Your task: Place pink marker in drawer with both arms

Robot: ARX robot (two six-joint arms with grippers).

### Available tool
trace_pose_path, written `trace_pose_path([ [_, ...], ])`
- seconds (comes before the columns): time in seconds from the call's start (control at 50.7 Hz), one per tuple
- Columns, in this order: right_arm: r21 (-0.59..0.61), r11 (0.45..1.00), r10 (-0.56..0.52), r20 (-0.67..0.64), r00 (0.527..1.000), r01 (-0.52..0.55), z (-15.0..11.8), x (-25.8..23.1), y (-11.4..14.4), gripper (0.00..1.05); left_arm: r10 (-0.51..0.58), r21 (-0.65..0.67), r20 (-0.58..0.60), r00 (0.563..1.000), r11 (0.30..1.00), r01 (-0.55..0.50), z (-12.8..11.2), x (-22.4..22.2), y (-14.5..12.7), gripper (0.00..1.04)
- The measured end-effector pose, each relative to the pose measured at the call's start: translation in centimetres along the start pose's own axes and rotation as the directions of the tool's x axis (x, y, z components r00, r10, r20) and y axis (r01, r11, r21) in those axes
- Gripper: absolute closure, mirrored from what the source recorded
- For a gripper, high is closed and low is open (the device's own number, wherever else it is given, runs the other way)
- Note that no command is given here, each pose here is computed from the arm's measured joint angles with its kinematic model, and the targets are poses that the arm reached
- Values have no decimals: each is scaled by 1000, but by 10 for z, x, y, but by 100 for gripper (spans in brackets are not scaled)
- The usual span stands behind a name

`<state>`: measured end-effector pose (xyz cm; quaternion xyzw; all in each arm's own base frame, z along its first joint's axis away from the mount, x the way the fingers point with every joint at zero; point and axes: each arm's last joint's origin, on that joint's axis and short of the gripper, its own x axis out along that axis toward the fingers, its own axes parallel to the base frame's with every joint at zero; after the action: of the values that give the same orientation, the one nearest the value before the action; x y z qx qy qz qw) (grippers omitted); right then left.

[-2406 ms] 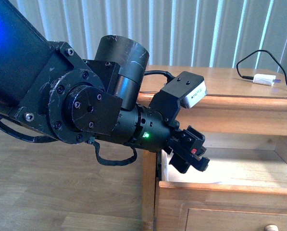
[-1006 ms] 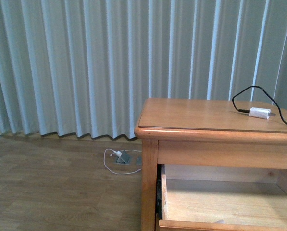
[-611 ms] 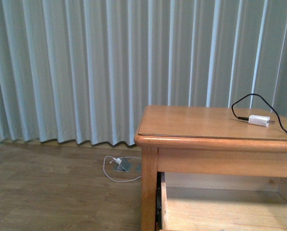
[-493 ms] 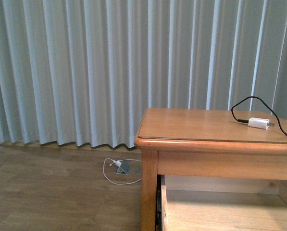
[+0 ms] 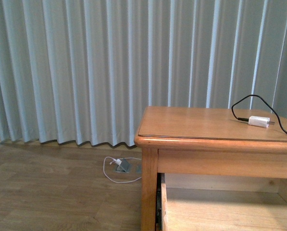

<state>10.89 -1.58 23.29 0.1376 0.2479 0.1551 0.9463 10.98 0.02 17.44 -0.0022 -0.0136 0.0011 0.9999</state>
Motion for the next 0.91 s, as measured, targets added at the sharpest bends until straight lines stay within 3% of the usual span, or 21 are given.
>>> trace_pose_path([
  [0.631, 0, 1000, 1, 0, 1000, -1, 0, 0, 0, 8, -1, 0, -8, 1000, 1000, 1, -3, -13, 0, 101],
  [0.69, -46, 995, -83, 99, 992, 88, -1, 2, -1, 8, -1, 0, -8, 1000, 1000, 1, -3, -13, 0, 91],
  [0.789, -106, 965, -193, 333, 923, 240, 3, 2, 0, 8, 0, 0, -8, 1000, 1000, 0, -3, -13, 0, 73],
  [0.828, -101, 963, -204, 334, 920, 250, 9, 1, 0, 8, -1, 0, -8, 1000, 1000, 1, -3, -13, 0, 65],
  [0.907, -85, 973, -194, 199, 961, 214, 10, 14, -7, 8, -1, 0, -8, 1000, 1000, 1, -3, -13, 0, 43],
])
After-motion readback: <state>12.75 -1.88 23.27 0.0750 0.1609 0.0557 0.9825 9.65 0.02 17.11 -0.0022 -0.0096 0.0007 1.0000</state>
